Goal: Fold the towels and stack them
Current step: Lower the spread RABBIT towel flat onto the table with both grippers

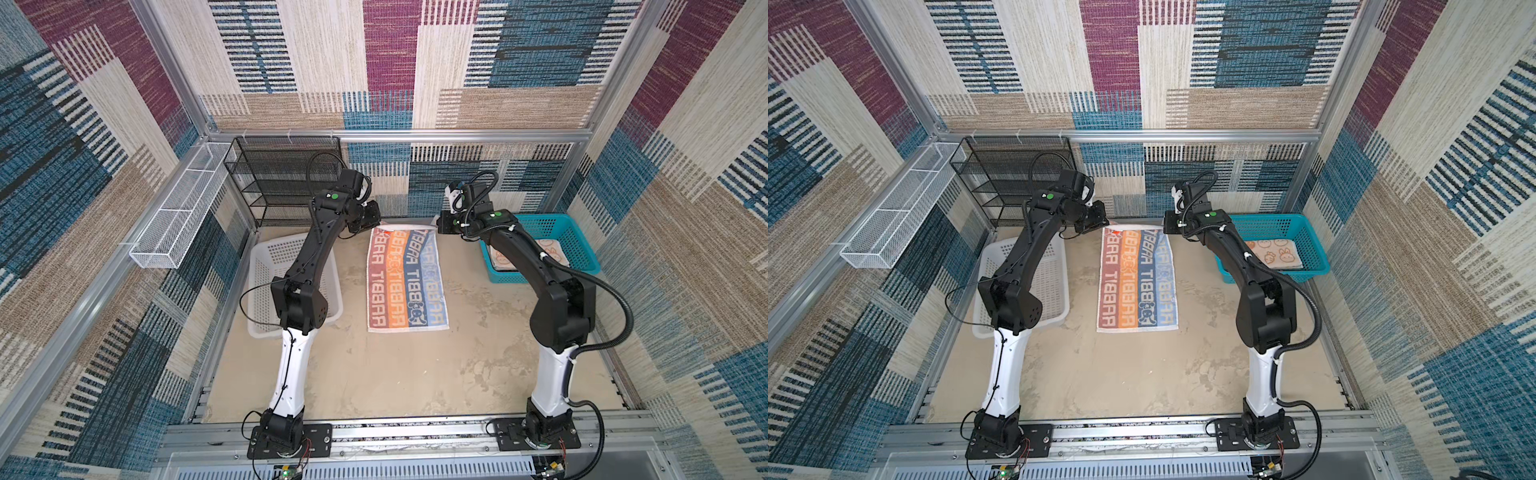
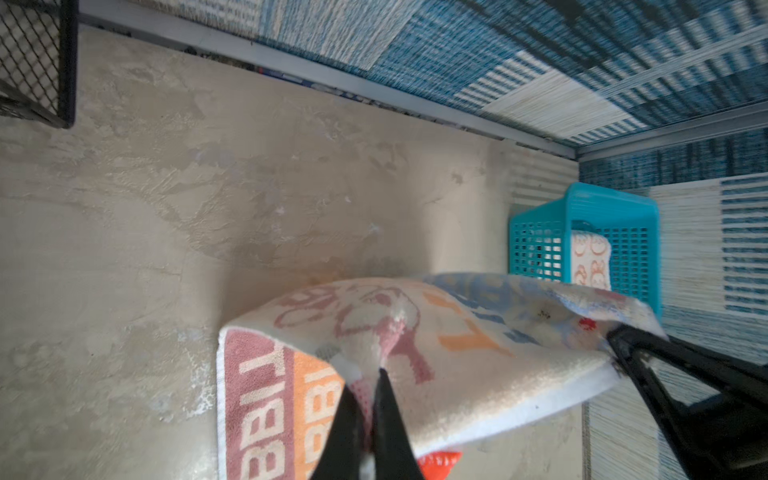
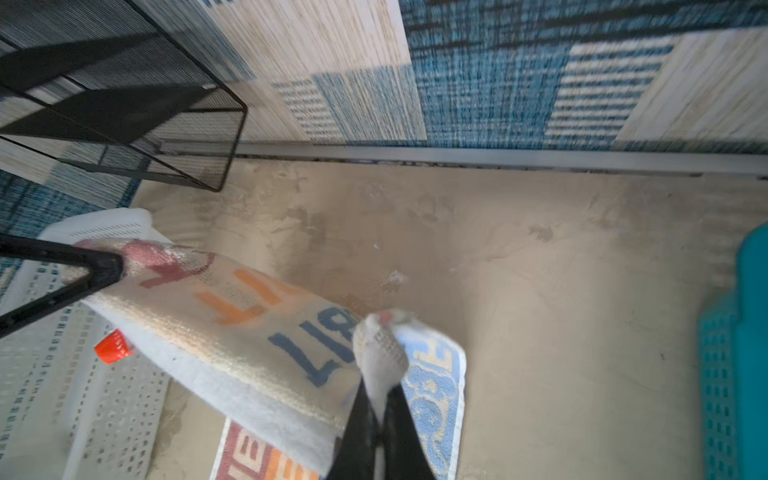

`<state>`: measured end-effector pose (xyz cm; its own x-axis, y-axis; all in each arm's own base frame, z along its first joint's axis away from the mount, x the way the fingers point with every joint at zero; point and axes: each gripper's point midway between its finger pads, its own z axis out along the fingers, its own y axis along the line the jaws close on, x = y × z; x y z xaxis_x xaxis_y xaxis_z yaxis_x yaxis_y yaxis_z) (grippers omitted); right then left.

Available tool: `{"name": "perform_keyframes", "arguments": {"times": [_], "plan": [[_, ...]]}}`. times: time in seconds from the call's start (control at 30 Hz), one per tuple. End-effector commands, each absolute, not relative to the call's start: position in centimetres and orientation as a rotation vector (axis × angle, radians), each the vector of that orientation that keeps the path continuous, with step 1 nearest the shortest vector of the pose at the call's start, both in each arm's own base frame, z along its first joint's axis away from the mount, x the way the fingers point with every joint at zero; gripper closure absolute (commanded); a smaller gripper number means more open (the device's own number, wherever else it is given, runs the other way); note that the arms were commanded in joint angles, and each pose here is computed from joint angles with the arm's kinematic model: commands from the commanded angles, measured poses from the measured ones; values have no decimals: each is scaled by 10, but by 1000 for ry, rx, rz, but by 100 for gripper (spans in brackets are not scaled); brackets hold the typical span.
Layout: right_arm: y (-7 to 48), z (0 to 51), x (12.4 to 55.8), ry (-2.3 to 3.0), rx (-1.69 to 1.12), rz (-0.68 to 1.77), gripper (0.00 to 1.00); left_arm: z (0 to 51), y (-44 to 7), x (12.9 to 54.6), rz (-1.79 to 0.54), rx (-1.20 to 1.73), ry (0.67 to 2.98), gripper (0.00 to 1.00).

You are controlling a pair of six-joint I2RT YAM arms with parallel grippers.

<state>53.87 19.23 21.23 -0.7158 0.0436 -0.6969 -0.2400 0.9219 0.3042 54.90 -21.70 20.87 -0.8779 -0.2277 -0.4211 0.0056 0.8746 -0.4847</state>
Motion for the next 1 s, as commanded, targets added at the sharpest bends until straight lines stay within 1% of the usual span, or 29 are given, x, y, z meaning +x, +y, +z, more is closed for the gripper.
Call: {"name": "perform_keyframes", "arguments": {"times": [0.0, 0.2, 0.3, 0.47, 0.63, 0.73, 0.83, 0.9, 0.97], "plan": [[174, 193, 549, 2351, -110, 379, 100, 180, -182, 547, -432, -177, 2637, 100], [175, 150, 519, 2425, -107, 448, 100, 146, -176, 510, -343, -144, 2777, 100], [174, 124, 493, 2477, -93, 490, 100, 124, -174, 481, -281, -119, 2868, 100], [177, 96, 448, 2530, -70, 582, 100, 88, -173, 439, -264, -103, 2991, 100], [176, 65, 409, 2595, -61, 591, 94, 76, -166, 408, -210, -92, 3031, 100], [180, 54, 390, 2625, -64, 607, 88, 72, -168, 398, -205, -81, 3043, 100], [184, 48, 378, 2645, -77, 610, 82, 68, -174, 391, -204, -52, 3057, 100], [186, 47, 374, 2650, -87, 611, 74, 65, -176, 387, -181, -29, 3063, 100], [188, 51, 370, 2646, -91, 623, 73, 62, -179, 385, -181, -17, 3072, 100]]}}
